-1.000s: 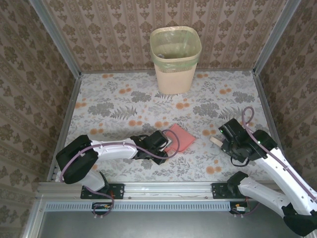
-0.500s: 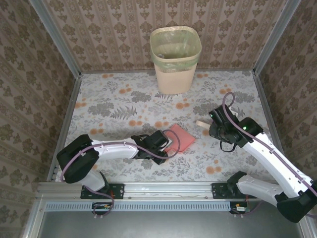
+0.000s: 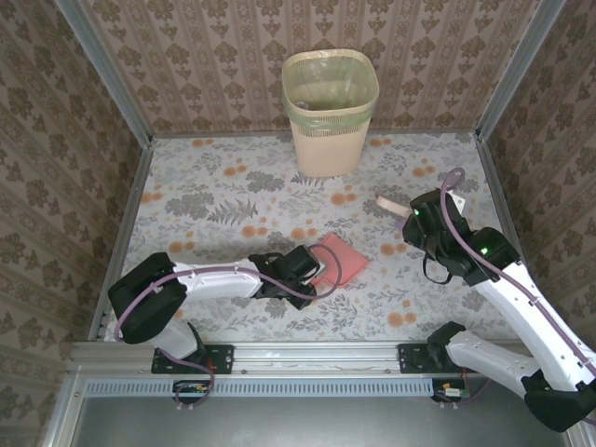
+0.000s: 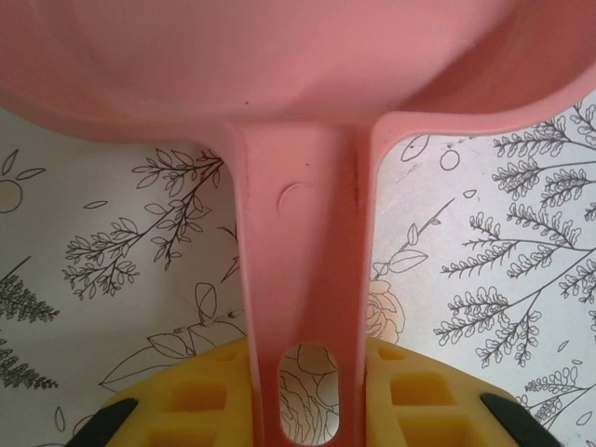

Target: Sweep away the paper scraps from the table

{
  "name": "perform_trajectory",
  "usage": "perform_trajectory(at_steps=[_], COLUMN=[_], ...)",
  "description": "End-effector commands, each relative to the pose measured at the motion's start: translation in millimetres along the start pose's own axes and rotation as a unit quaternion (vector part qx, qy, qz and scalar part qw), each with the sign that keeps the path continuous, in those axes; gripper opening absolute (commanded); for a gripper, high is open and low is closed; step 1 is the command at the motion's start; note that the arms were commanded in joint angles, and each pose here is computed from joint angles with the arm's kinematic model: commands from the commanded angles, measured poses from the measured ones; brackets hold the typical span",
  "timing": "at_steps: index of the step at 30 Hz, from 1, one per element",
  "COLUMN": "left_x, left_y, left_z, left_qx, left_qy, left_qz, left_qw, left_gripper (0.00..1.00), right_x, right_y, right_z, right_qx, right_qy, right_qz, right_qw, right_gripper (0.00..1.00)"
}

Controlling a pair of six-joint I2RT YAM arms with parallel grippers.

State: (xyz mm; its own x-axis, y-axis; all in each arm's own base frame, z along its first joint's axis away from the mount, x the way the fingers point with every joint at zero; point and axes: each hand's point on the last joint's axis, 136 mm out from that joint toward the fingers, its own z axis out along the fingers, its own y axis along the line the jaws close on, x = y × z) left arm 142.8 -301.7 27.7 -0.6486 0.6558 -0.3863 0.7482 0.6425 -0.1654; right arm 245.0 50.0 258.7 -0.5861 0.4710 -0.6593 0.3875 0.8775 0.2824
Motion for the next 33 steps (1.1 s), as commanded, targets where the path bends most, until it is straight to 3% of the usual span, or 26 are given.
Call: perform_trajectory(at_steps=[1,6,14,21,33], left_x=[15,16,7,-12,-41], left_y=[-14,-34,-47,-40,-19], left_z=[2,3,-5,-3,4], left_qx=[0.004,0.001,-0.004,-0.020,-0.046], left_qy=[0.039,0.066,0.140,0.172,0.160], left_qz=[0.043,0.072,0.059,0.038,0.026], left_qw=[0.998,0.995,0.988,0.984,0.986], left_gripper=[0.00,0.00,0.00,0.00,0.00], right_x=[-37,-34,-4,29,88], right_y=[-29,-66,-79,-72,-32], right_z=[14,50,87,105,86], right_qx=[0.102,0.194,0.218,0.187,0.069], right_qy=[-0.090,-0.068,-0.011,0.050,0.134], right_qz=[-0.002,0.023,-0.010,-0.031,-0.079], right_qw=[0.991,0.978,0.976,0.981,0.985], right_gripper=[0.00,0.00,0.00,0.00,0.00])
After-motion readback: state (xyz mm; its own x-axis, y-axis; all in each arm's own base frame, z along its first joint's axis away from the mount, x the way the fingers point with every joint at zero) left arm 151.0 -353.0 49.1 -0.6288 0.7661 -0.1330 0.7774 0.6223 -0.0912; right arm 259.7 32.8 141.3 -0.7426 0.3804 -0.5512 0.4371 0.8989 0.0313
